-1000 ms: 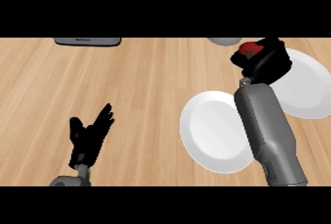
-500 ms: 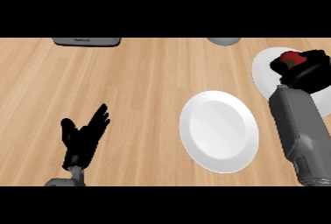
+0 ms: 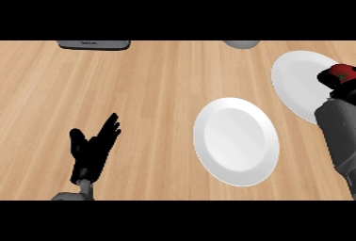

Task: Pick the tomato from the plate and place it in the plate

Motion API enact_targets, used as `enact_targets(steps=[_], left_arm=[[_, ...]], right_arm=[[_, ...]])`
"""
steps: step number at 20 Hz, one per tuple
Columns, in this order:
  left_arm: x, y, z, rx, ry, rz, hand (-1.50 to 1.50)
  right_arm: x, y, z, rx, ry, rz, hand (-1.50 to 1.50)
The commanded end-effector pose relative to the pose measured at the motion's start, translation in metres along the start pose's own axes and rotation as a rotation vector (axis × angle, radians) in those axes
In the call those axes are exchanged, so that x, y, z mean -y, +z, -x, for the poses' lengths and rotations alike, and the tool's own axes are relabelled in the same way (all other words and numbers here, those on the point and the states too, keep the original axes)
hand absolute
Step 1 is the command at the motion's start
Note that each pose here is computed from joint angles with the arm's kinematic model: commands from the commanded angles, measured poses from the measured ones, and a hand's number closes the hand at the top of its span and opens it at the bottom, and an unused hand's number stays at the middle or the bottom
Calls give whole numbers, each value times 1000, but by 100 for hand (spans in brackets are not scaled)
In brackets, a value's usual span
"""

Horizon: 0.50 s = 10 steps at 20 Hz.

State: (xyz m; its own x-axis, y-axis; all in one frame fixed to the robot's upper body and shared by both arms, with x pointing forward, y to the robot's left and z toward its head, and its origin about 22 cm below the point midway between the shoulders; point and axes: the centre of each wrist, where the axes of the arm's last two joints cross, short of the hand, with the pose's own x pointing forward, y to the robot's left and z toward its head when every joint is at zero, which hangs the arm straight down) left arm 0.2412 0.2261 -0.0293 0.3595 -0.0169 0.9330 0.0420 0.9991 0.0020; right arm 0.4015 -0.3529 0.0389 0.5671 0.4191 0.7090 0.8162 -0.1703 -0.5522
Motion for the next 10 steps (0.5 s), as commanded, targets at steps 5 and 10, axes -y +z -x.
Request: enact_targets(steps=[5,10], left_arm=[[-3,-2,3,16,0,-17,0],[-6,-4,-1,15,10,6,0]], right_arm=[[-1,-16,33,-181,172,-279,-150],[6,-38,23,-143,29,-315,-150]])
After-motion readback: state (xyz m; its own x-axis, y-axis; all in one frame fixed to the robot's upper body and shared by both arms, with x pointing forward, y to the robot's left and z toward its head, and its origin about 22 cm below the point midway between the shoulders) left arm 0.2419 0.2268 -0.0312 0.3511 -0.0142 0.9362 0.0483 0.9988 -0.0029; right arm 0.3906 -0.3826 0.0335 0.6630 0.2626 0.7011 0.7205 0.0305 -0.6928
